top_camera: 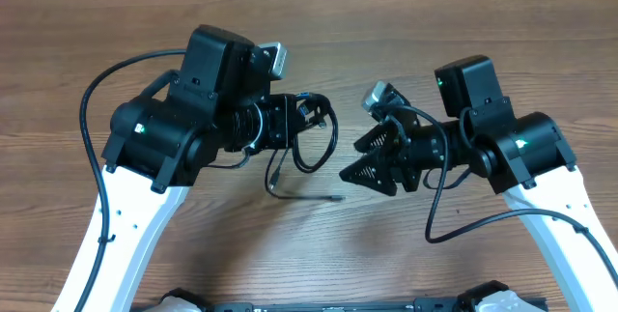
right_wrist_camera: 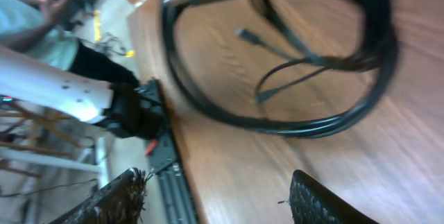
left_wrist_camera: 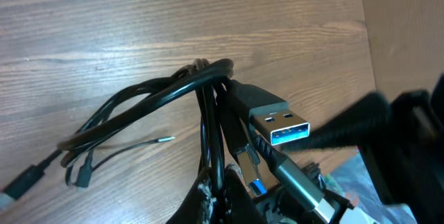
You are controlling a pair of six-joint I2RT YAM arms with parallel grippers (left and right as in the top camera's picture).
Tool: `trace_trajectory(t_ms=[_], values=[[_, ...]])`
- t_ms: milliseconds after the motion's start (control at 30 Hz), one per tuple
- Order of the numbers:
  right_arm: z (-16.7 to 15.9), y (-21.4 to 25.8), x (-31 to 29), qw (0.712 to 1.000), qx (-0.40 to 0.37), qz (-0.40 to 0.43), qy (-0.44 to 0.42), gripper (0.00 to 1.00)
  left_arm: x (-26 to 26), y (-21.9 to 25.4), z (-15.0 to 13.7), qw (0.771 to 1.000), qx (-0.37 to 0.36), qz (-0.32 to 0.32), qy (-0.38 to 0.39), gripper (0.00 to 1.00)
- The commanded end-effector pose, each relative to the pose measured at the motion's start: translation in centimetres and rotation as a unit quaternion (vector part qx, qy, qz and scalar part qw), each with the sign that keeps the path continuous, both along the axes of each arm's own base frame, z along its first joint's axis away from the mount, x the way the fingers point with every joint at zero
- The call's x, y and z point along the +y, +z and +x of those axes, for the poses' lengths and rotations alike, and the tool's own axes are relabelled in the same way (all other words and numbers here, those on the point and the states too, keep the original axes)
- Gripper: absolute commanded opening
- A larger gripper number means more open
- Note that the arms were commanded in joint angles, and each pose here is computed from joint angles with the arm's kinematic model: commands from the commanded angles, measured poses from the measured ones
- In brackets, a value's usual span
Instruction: Untangle cables
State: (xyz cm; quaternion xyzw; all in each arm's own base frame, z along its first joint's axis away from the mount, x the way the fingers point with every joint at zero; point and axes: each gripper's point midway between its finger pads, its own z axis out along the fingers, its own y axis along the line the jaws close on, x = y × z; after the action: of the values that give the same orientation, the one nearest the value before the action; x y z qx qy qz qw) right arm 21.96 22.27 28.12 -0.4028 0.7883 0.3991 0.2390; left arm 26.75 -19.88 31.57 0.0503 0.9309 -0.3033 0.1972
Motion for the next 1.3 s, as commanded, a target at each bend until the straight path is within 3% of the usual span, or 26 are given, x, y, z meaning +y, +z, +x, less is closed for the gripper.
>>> trace_trajectory(t_ms=[0,200,300,667,733,767,800,833,933,1067,1167,1267], values=[[1.6,-1.0,-0.9,0.998,-0.031,-0.045,-0.032,0.65,-0.5,2.0,-0.6,0.999,-0.028,-0.021,-0.028,0.04],[2.6,-1.0,-1.1,0.996,-0.051,-0.052,-0.045,0.64,-2.0,3.5,-1.4,0.994,-0.040,-0.063,-0.076,0.04],[3.8,-1.0,-1.5,0.993,-0.039,-0.060,-0.092,0.64,-2.6,4.8,-1.7,0.991,-0.050,-0.086,-0.092,0.04],[5.1,-0.7,-1.6,0.989,-0.034,-0.056,-0.133,0.58,-2.3,9.2,-2.3,0.984,-0.107,-0.100,-0.099,0.04],[5.1,-0.7,-1.6,0.989,-0.034,-0.056,-0.133,0.46,-2.2,9.7,-2.4,0.984,-0.112,-0.101,-0.099,0.04],[5.1,-0.7,-1.6,0.989,-0.034,-0.056,-0.133,0.24,-2.1,9.8,-2.5,0.983,-0.112,-0.102,-0.099,0.04],[5.1,-0.7,-1.6,0.989,-0.034,-0.056,-0.133,0.11,-2.1,9.9,-2.6,0.983,-0.113,-0.102,-0.099,0.04],[5.1,-0.7,-1.6,0.989,-0.034,-0.056,-0.133,0.08,-2.1,10.1,-2.7,0.983,-0.113,-0.102,-0.099,0.04],[5.3,-0.5,-1.6,0.988,-0.030,-0.050,-0.142,0.23,-2.1,10.2,-2.7,0.983,-0.115,-0.103,-0.099,0.04],[5.8,0.0,-1.4,0.987,-0.028,-0.037,-0.156,0.24,-2.1,10.2,-2.8,0.983,-0.114,-0.104,-0.101,0.04],[6.0,0.2,-1.3,0.986,-0.027,-0.032,-0.159,0.52,-2.1,10.2,-2.8,0.983,-0.114,-0.104,-0.101,0.04],[6.1,0.4,-1.2,0.985,-0.021,-0.027,-0.167,0.58,-2.1,10.2,-2.8,0.983,-0.114,-0.104,-0.100,0.04]])
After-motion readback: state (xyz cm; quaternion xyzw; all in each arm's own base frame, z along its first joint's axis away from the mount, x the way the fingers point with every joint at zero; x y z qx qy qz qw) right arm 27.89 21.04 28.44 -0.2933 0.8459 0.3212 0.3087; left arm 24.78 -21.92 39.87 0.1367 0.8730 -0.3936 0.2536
